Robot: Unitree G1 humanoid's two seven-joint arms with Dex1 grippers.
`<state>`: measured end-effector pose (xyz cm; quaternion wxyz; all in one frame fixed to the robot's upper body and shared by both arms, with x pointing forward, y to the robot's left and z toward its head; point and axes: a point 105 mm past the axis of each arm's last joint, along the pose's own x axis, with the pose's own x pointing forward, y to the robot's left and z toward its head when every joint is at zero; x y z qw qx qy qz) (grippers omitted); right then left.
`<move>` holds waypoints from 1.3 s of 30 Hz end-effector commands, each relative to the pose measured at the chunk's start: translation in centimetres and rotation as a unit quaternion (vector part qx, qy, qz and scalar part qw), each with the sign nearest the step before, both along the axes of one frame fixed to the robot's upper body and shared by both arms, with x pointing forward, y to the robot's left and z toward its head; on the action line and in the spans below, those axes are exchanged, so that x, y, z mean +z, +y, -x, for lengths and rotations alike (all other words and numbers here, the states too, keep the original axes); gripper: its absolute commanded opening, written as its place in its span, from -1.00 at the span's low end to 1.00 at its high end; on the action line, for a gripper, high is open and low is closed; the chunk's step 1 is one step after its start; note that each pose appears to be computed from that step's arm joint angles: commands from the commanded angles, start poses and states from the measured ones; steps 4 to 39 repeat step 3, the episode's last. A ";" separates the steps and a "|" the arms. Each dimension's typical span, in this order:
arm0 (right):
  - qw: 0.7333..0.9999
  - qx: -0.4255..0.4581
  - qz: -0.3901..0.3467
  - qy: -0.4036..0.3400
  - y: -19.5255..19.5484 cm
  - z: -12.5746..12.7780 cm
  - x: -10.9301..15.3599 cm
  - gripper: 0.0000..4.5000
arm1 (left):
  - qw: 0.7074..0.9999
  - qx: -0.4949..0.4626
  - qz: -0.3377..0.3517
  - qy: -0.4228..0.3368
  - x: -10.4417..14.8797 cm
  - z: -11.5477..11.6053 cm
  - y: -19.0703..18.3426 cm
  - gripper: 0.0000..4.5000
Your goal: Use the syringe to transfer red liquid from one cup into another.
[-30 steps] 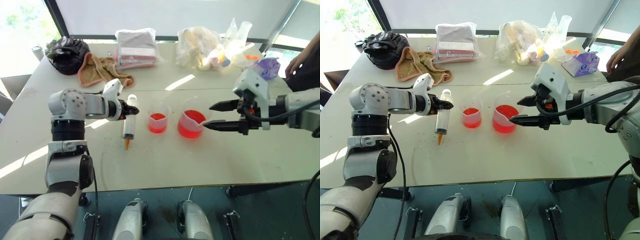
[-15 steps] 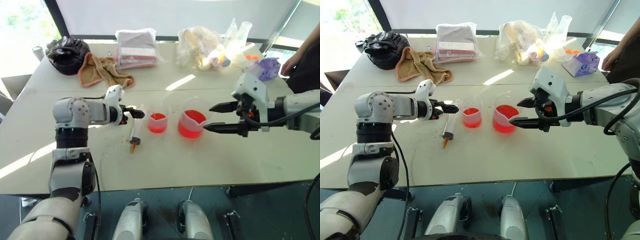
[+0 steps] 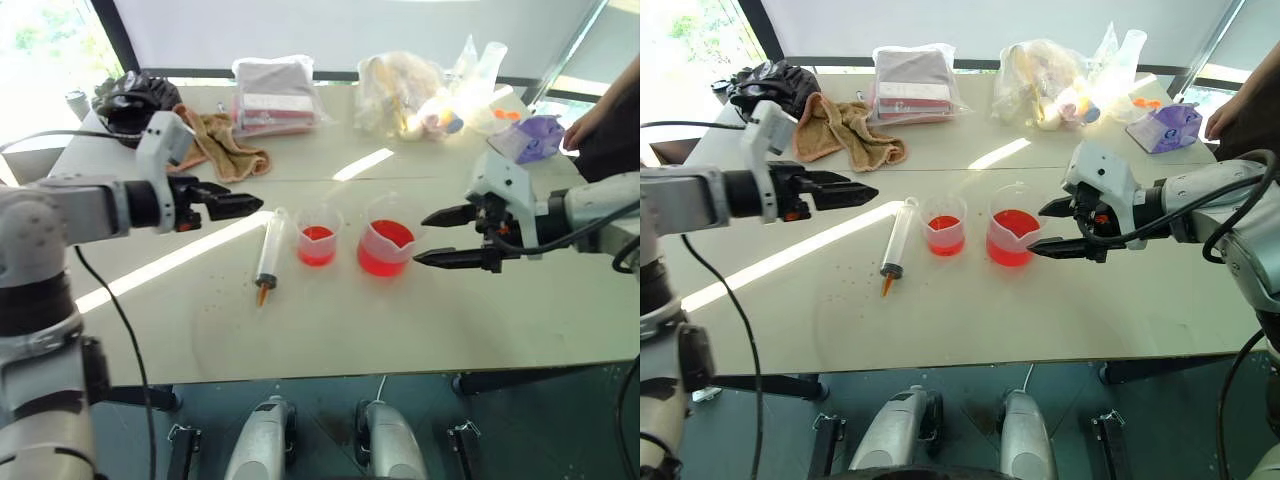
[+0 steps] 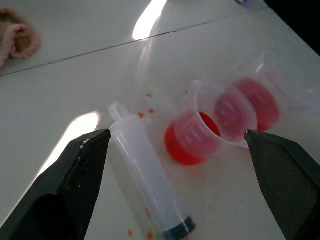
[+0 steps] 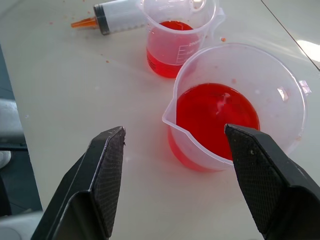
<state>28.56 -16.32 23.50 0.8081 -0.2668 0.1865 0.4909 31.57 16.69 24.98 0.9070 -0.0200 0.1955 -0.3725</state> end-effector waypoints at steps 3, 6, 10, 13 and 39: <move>0.999 0.019 0.012 -0.032 0.0 -0.4 1.4 0.47 | 0.996 -0.059 -0.062 -0.039 0.1 2.7 0.3 0.98; 0.999 0.019 0.012 -0.032 0.0 -0.4 1.4 0.47 | 0.996 -0.059 -0.062 -0.039 0.1 2.7 0.3 0.98; 0.999 0.019 0.012 -0.032 0.0 -0.4 1.4 0.47 | 0.996 -0.059 -0.062 -0.039 0.1 2.7 0.3 0.98; 0.999 0.019 0.012 -0.032 0.0 -0.4 1.4 0.47 | 0.996 -0.059 -0.062 -0.039 0.1 2.7 0.3 0.98; 0.999 0.019 0.012 -0.032 0.0 -0.4 1.4 0.47 | 0.996 -0.059 -0.062 -0.039 0.1 2.7 0.3 0.98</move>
